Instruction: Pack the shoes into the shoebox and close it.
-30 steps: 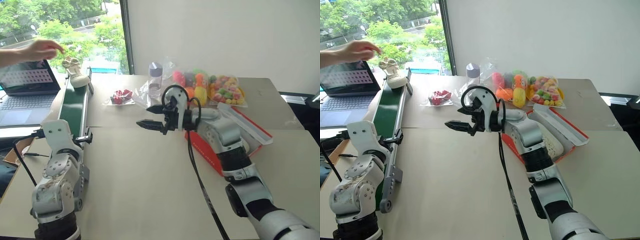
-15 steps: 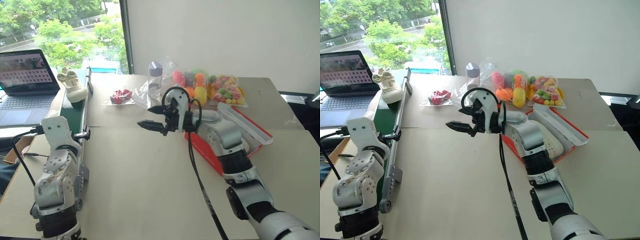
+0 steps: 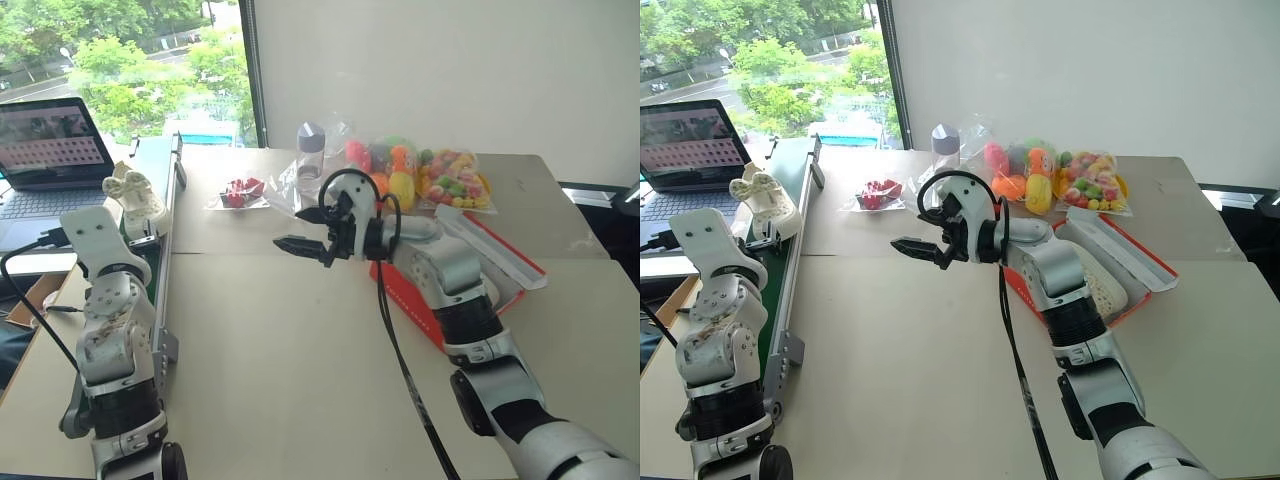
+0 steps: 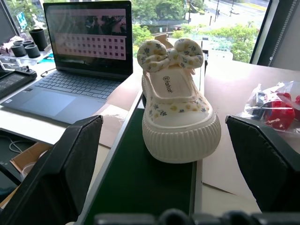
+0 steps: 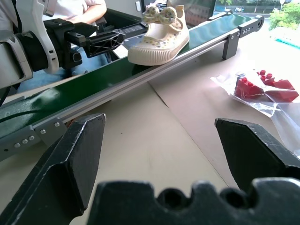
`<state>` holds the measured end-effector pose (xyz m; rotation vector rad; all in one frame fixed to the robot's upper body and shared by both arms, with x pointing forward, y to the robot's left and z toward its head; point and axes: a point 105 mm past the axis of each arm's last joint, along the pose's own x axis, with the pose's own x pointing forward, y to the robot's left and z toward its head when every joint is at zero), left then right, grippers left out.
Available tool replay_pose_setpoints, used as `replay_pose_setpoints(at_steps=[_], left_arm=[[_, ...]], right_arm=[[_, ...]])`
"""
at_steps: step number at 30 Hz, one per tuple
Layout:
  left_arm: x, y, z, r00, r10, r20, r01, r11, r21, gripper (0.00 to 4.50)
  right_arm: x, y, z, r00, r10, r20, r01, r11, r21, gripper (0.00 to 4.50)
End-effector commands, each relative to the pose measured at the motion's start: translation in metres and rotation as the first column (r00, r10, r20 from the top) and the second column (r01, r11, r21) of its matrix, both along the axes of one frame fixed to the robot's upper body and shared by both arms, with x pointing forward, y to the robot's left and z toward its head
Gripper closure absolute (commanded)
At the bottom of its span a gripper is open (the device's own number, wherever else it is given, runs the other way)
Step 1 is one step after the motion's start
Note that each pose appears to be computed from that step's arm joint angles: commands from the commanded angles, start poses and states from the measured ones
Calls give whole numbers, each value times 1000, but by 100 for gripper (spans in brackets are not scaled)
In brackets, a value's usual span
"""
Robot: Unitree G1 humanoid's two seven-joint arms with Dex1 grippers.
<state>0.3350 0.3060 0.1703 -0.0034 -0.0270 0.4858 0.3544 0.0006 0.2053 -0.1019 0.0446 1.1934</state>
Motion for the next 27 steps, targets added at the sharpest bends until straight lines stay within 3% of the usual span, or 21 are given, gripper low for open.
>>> replay_pose_setpoints(at_steps=[1,15,18,25,27], left_arm=[[1,6,6,999,25,30,-25,1000,17,0],[4,15,-19,999,47,8,-46,997,-63,0],[3,12,-20,999,25,28,-22,995,-93,78],[4,5,-20,999,1,48,3,996,-93,345],[3,5,-21,999,4,51,1,995,-99,399]], right_arm=[[-1,0,21,997,0,75,-1,1000,24,9],[10,-16,27,993,-63,95,63,998,-2,9],[11,-18,27,993,-72,95,73,997,-9,0],[11,-17,25,993,-73,92,75,997,-25,0],[11,-17,24,993,-73,91,76,997,-30,0]])
